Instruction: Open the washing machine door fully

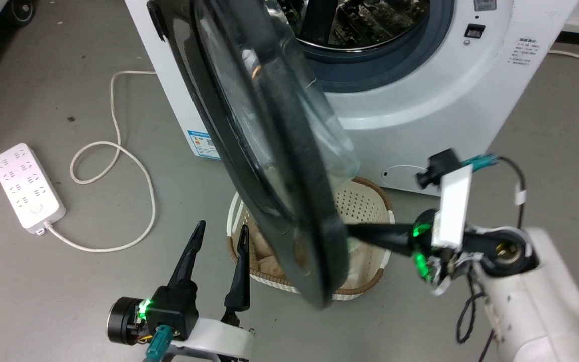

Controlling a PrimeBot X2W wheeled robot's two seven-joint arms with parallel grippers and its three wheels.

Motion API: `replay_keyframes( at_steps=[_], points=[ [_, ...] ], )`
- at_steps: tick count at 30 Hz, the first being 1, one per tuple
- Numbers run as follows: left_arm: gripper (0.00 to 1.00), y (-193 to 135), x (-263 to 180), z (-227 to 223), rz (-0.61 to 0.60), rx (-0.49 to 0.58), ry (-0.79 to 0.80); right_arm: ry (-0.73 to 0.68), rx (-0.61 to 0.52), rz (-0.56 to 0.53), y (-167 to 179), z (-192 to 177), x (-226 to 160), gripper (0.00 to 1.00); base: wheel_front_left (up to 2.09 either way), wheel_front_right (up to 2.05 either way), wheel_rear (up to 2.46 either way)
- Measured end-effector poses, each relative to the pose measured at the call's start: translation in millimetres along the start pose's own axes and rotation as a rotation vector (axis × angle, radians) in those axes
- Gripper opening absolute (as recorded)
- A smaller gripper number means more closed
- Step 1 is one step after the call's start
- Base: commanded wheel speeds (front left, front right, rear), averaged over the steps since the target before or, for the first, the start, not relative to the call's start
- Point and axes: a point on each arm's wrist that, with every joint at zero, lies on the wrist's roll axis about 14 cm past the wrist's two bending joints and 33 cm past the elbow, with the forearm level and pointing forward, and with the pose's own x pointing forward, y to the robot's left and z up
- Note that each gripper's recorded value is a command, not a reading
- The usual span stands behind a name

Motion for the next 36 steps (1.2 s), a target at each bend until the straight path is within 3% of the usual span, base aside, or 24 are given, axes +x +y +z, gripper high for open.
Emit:
replay_keyframes(
  at_steps=[7, 11, 12, 13, 17, 21, 28, 32, 36],
  points=[
    [1.0, 6.4, -4.0, 5.6, 0.012, -0.009, -0.014, 0.029, -0.006, 0.023, 5.9, -22.8, 18.1, 0.0, 0.0, 0.0, 0.0],
    [1.0, 7.2, -6.8, 7.0, 0.012, -0.024, -0.017, -0.067, -0.008, 0.013, 5.5, -11.1, 8.9, 0.0, 0.0, 0.0, 0.0],
    [1.0, 6.6, -6.8, 7.6, 0.008, -0.025, -0.019, -0.111, -0.011, 0.005, 4.2, -4.5, 3.2, 0.87, 0.0, 0.0, 0.0],
    [1.0, 5.4, -6.4, 8.8, 0.001, -0.027, -0.023, -0.162, -0.023, -0.007, 3.6, 3.4, -3.8, 1.0, 0.0, 0.0, 0.0],
    [1.0, 2.4, -4.8, 13.7, -0.01, -0.033, -0.04, -0.422, -0.204, -0.107, 12.8, 45.7, -52.3, 1.0, 0.0, 0.0, 0.0],
    [1.0, -3.1, -2.1, 19.6, -0.033, -0.045, -0.06, -0.72, -0.498, -0.245, 37.2, 76.4, -116.6, 1.0, 0.0, 0.0, 0.0],
    [1.0, -4.8, 3.3, 30.2, -0.053, -0.073, -0.095, -1.022, -1.043, -0.491, 69.1, 66.9, -195.7, 1.0, 0.0, 0.0, 0.0],
    [1.0, -6.2, 2.2, 30.6, -0.066, -0.079, -0.096, -1.114, -1.219, -0.626, 64.4, 48.9, -227.8, 1.0, 0.0, 0.0, 0.0],
    [1.0, -11.1, -3.1, 15.3, -0.096, -0.098, -0.047, -1.221, -1.242, -0.738, 49.5, 28.2, -252.6, 1.0, 0.0, 0.0, 0.0]
  ],
)
